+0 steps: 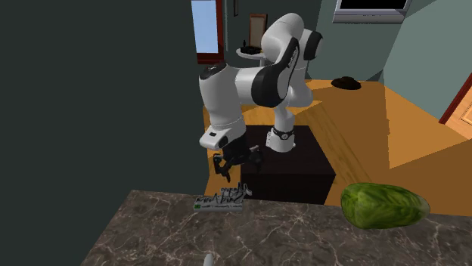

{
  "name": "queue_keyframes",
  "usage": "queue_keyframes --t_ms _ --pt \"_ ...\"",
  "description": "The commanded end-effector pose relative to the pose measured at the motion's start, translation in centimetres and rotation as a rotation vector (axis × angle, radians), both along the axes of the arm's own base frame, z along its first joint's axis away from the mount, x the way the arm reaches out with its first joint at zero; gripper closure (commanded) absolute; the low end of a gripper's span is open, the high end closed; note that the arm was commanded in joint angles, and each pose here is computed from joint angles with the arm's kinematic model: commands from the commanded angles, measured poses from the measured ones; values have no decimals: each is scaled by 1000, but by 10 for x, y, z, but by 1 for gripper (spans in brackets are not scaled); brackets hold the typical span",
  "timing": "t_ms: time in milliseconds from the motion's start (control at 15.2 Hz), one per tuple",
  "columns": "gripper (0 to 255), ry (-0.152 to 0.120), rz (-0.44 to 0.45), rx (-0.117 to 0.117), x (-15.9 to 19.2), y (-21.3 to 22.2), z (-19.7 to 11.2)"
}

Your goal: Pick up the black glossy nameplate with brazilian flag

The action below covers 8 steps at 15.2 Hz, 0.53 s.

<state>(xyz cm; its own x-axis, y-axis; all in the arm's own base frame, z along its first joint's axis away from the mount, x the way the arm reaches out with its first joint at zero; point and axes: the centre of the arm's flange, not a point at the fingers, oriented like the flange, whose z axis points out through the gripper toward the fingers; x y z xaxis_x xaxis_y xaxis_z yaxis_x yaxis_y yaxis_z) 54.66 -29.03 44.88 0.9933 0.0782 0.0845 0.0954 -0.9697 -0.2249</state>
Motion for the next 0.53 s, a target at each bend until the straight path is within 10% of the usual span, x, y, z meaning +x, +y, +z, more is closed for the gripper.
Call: queue_keyframes --t_ms 0,396,462 --pt "0 0 1 2 1 -4 -10" --pt "0 0 1 2 1 -4 -35" --pt "255 0 1 2 1 -4 -34"
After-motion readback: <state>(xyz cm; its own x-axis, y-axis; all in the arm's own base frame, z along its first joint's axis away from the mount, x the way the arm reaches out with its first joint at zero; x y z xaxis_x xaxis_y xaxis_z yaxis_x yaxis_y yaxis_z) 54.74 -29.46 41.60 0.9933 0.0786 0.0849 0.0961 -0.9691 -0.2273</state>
